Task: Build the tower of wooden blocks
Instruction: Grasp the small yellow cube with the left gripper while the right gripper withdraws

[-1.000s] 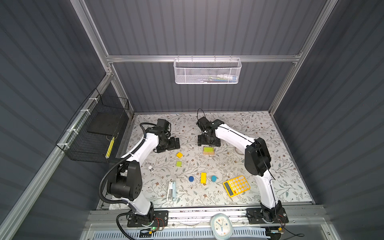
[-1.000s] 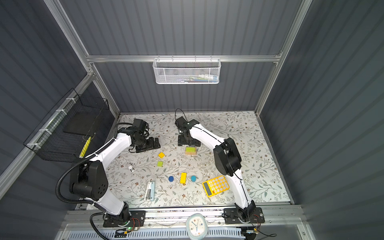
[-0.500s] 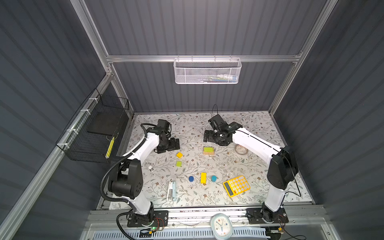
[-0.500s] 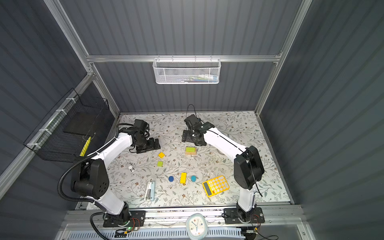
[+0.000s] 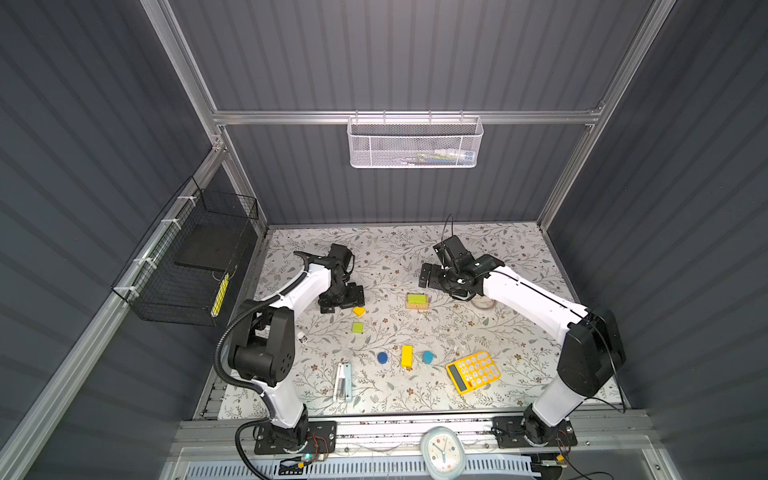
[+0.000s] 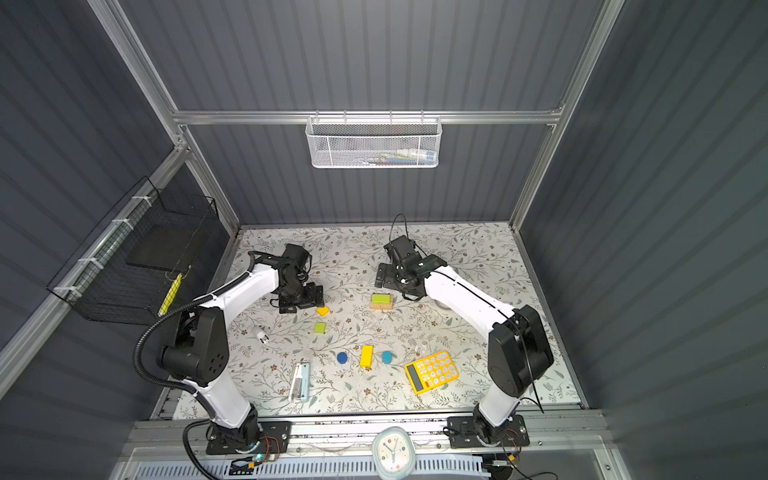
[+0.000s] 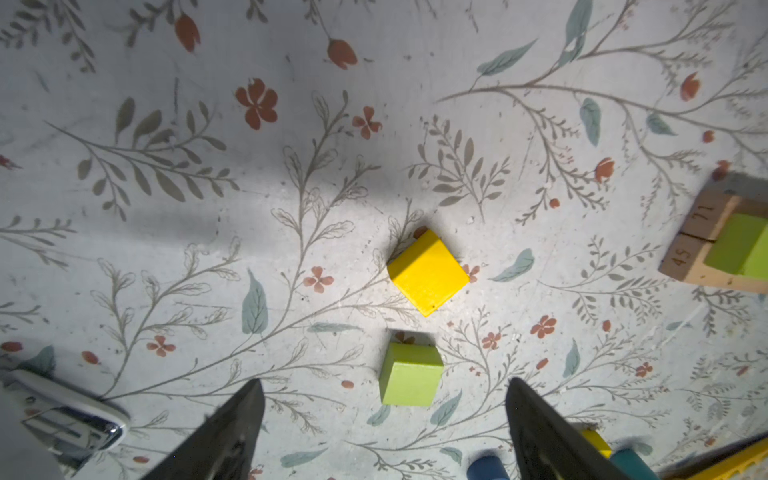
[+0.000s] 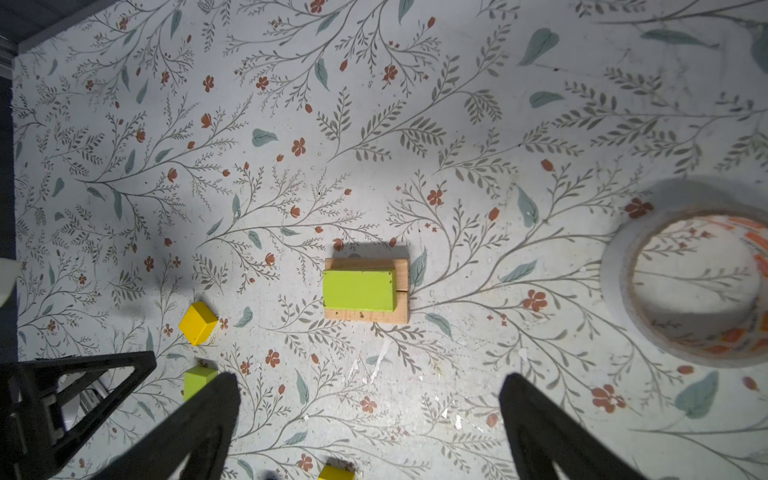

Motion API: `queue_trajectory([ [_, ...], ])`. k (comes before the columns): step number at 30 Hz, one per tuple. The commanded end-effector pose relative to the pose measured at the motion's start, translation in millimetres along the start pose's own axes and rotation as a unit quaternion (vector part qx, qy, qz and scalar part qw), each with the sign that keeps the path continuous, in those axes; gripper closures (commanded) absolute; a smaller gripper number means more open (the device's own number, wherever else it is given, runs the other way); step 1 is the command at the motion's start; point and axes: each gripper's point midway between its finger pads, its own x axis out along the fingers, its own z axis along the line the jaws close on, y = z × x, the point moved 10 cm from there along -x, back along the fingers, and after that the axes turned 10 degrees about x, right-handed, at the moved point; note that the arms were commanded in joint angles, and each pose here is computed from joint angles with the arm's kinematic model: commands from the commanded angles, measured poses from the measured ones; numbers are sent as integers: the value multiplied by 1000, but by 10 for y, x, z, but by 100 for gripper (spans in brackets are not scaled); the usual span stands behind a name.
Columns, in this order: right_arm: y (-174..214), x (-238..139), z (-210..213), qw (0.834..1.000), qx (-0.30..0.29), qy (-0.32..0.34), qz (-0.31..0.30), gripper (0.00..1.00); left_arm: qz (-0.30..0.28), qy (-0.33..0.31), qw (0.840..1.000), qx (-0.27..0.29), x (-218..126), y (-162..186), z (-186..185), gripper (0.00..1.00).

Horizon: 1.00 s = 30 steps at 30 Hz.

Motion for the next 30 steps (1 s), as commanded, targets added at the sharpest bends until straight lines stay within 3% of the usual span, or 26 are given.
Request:
queue_trajectory([
  [1,-18,-66,-75,1000,-6,-1,-18,1,15,-25,1000,1,28,-33,-111,10],
  [12,3,-183,-337,999,13,0,-34,1,30,-45,997,-59,228,-93,-147,13],
  [21,15,-209,-498,999,27,3,-43,1,17,-17,993,-112,345,-232,-215,14],
  [30,18,-207,-647,998,42,7,-44,1,27,10,991,-131,526,-297,-270,16],
])
